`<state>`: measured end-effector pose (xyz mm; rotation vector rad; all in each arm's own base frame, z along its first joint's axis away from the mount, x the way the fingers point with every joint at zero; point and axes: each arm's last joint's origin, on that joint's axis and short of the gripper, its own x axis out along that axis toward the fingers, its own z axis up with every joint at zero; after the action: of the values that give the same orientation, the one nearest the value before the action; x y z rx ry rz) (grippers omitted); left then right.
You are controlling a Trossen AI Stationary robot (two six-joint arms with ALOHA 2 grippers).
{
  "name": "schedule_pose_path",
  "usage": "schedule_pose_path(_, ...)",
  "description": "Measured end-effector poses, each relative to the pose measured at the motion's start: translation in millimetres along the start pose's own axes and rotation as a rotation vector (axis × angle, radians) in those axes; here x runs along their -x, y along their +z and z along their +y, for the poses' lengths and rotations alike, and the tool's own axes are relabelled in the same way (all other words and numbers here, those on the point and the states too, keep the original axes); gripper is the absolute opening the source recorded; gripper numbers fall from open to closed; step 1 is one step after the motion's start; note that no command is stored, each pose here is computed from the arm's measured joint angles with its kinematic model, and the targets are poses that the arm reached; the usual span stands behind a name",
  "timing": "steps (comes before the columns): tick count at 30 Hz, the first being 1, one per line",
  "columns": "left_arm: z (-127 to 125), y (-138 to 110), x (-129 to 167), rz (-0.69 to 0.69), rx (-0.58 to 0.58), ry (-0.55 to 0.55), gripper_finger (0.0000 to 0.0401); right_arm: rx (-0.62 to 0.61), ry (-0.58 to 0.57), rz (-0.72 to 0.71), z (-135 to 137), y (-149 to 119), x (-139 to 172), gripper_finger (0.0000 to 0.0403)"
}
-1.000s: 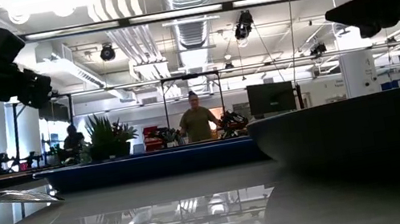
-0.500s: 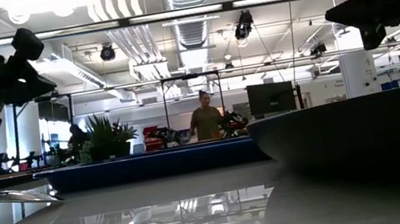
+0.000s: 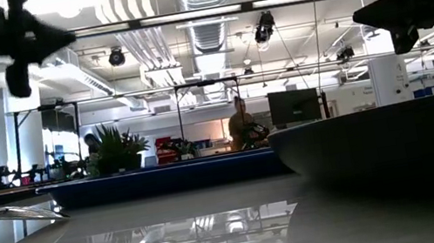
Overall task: Pick and place plate/cup/fork/spoon on tray
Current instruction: Put the black plate on the blue tray
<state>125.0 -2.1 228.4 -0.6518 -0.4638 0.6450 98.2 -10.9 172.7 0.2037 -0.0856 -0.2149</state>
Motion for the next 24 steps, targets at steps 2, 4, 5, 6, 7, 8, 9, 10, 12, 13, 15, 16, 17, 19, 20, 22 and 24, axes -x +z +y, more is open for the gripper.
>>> schedule_pose_path(2, -16, 4, -8, 0.02, -0.024, -0.042, 0.0011, 0.0, -0.001, 0.0, 0, 0, 0, 0.0009)
schedule_pose_path(4, -31, 5, -17, 0.036, -0.059, -0.061, 0.0011, 0.0, -0.001, 0.0, 0, 0, 0, 0.0009)
schedule_pose_path(5, -38, 4, -22, 0.044, -0.081, -0.063, 0.0011, 0.0, -0.001, 0.0, 0, 0, 0, 0.0009)
schedule_pose_path(6, -46, 3, -27, 0.051, -0.103, -0.066, 0.0011, -0.005, -0.001, 0.001, 0, 0, 0, 0.0009)
schedule_pose_path(7, -53, 1, -32, 0.059, -0.118, -0.073, 0.0011, -0.008, -0.001, 0.003, 0, 0, 0, 0.0009)
schedule_pose_path(8, -60, 0, -37, 0.063, -0.135, -0.075, 0.0011, -0.007, -0.001, 0.006, 0, -1, 0, 0.0009)
schedule_pose_path(9, -66, -2, -42, 0.071, -0.149, -0.073, 0.0011, -0.007, -0.001, 0.01, 0, -1, 0, 0.0009)
schedule_pose_path(10, -71, -6, -46, 0.084, -0.165, -0.072, 0.0011, -0.011, -0.002, 0.02, 0, -2, 0, 0.0009)
schedule_pose_path(12, -82, -11, -54, 0.097, -0.171, -0.083, 0.0011, -0.036, -0.006, 0.039, -1, -4, 0, 0.0009)
schedule_pose_path(13, -88, -11, -58, 0.097, -0.162, -0.099, 0.0011, -0.048, -0.006, 0.04, -1, -4, 0, 0.0009)
schedule_pose_path(15, -97, -15, -63, 0.121, -0.165, -0.136, 0.0011, -0.074, -0.007, 0.04, -1, -4, 0, 0.0009)
schedule_pose_path(16, -101, -18, -66, 0.142, -0.168, -0.166, 0.0011, -0.086, -0.006, 0.039, -1, -4, 0, 0.0009)
schedule_pose_path(17, -104, -21, -68, 0.166, -0.16, -0.199, 0.0011, -0.089, -0.006, 0.037, -1, -3, 0, 0.0009)
schedule_pose_path(19, -112, -24, -72, 0.211, -0.111, -0.262, 0.0011, -0.089, -0.003, 0.035, 0, -2, 0, 0.0009)
schedule_pose_path(20, -116, -25, -74, 0.228, -0.086, -0.294, 0.0011, -0.089, -0.002, 0.037, 0, -1, 0, 0.0009)
schedule_pose_path(22, -124, -31, -78, 0.263, -0.069, -0.327, 0.0011, -0.091, 0.021, 0.027, 1, 3, 1, 0.0009)
schedule_pose_path(24, -131, -39, -82, 0.289, -0.079, -0.333, 0.0011, -0.092, 0.052, 0.02, 3, 6, 1, 0.0009)
